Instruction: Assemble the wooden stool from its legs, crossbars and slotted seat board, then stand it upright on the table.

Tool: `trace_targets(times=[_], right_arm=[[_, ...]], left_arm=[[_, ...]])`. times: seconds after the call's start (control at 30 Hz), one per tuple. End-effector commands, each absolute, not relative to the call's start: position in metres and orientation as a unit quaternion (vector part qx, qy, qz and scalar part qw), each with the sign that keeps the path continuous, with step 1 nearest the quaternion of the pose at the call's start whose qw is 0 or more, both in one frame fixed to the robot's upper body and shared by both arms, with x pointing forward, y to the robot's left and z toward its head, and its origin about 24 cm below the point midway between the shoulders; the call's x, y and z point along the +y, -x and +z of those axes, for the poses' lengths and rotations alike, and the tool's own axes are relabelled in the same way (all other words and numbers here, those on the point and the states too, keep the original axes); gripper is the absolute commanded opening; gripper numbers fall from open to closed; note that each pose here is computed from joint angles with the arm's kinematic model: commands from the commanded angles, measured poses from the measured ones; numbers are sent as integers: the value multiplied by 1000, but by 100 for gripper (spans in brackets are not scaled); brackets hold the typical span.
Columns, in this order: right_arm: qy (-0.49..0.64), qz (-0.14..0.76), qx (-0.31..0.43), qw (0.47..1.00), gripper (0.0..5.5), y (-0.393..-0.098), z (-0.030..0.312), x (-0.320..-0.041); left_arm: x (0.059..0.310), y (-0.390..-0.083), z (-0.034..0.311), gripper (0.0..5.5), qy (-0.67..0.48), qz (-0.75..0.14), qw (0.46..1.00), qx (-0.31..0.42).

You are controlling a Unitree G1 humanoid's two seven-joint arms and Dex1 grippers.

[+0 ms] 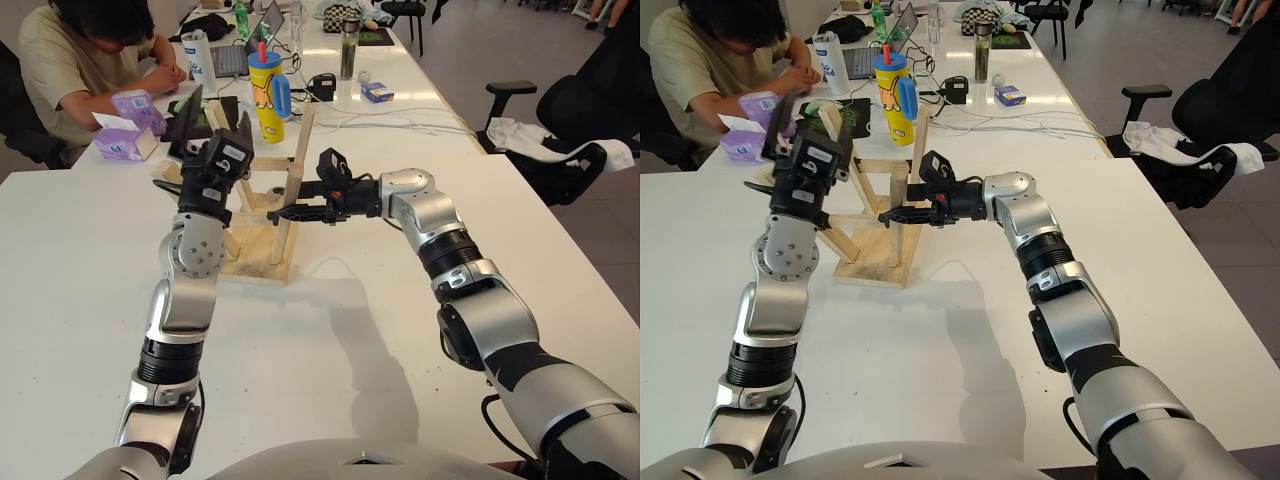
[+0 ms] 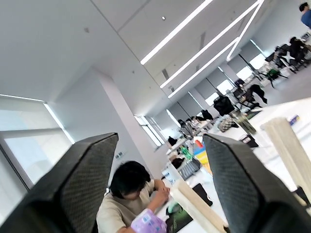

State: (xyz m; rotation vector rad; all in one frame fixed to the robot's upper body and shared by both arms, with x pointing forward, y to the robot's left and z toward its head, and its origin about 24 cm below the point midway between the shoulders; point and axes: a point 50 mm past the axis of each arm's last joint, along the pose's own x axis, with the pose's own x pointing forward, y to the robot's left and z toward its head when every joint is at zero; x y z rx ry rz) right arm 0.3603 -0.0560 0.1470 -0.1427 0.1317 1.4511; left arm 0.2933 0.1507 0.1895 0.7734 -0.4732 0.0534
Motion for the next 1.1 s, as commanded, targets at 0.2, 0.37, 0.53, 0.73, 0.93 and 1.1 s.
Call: trace_targets(times=[0.2,0.37,0.53,0.73,0.93,1.1], right_arm=[[52,611,172,771,206,-353,94,-76],[49,614,175,768,206,-350,92,-70],[48,609,175,772,206,-349,89,-74],[49,609,177,772,206,-347,87,-76],[46,610,184,770,206,-344,84,-78],[47,616,185,764,206,-343,83,-72]], left_arm=[[132,-294,176,325,-475,-61,858,-183],[161,-234,-4,325,-538,-215,798,165],[144,-273,92,325,-445,-102,889,-36],[162,-281,196,325,-393,39,895,-208],[157,-288,162,325,-465,-19,875,-136],[179,-246,7,325,-525,-159,823,150]])
